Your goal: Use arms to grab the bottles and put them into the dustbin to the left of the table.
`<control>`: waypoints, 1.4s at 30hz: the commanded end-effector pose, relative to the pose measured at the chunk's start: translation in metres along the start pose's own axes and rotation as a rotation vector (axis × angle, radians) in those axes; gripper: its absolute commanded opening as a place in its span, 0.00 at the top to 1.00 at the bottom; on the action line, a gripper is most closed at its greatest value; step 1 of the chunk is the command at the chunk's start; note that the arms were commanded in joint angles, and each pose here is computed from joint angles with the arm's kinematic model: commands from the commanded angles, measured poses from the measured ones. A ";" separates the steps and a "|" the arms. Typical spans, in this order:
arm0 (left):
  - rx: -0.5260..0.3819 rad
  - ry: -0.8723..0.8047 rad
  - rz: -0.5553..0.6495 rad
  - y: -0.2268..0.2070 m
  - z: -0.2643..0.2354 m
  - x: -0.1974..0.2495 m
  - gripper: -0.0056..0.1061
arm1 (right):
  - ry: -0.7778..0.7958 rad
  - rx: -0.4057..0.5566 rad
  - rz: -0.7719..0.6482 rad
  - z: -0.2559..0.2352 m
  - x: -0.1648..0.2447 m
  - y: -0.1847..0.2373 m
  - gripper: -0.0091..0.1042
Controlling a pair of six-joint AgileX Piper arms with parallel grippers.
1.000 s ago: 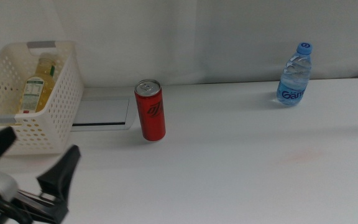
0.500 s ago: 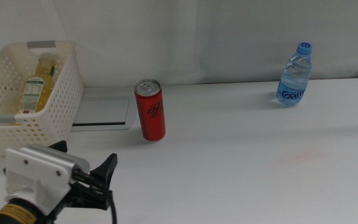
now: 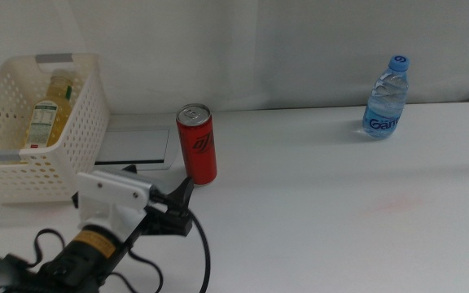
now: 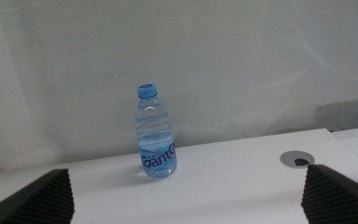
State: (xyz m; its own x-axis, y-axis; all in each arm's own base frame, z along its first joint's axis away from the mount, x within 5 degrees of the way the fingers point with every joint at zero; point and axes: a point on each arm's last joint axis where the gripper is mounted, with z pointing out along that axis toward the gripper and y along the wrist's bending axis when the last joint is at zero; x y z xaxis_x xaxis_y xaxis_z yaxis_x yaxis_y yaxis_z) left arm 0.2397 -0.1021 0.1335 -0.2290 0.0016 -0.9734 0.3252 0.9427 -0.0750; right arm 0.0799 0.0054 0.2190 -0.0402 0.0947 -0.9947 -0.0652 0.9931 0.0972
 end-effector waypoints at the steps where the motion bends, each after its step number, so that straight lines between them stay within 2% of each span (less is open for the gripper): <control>1: 0.018 -0.038 -0.016 -0.004 0.014 -0.004 0.18 | -0.010 0.005 -0.010 0.000 0.000 -0.001 0.01; 11: 0.021 -0.040 -0.008 -0.010 0.067 -0.008 0.18 | -0.010 0.005 -0.010 0.000 0.000 -0.001 0.01; 17: 0.020 0.013 -0.023 -0.013 0.098 -0.002 0.18 | -0.010 0.005 -0.010 0.000 0.000 -0.001 0.01; 27: 0.019 0.042 -0.036 -0.015 0.128 0.003 0.18 | -0.010 0.005 -0.010 0.000 0.000 -0.001 0.01; 30: 0.019 0.062 -0.037 -0.016 0.134 0.004 0.22 | -0.010 0.005 -0.010 0.000 0.000 -0.001 0.01; 33: 0.019 0.066 -0.037 -0.016 0.136 0.004 0.35 | -0.010 0.005 -0.010 0.000 0.000 -0.001 0.01; 34: 0.019 0.066 -0.037 -0.016 0.137 0.003 0.43 | -0.010 0.005 -0.010 0.000 0.000 -0.001 0.01; 36: 0.018 0.076 -0.037 -0.016 0.137 0.004 0.64 | -0.010 0.005 -0.010 0.000 0.000 -0.001 0.01; 38: 0.017 0.095 -0.037 -0.016 0.137 0.005 0.90 | -0.012 0.005 -0.010 0.000 0.000 -0.001 0.01; 39: 0.017 0.102 -0.037 -0.016 0.137 0.006 0.97 | -0.012 0.005 -0.010 0.000 0.000 -0.001 0.01; 42: 0.016 0.120 -0.033 -0.016 0.137 0.008 0.98 | -0.014 0.005 -0.010 0.000 0.000 -0.001 0.01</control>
State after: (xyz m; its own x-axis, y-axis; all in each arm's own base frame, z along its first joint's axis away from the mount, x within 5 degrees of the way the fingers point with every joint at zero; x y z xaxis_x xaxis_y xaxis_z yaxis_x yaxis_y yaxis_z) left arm 0.3604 -0.1592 0.1015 -0.3088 0.0027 -0.9511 0.3265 0.9395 -0.1033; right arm 0.0799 0.0053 0.2195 -0.0348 0.0948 -0.9949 -0.0649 0.9932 0.0969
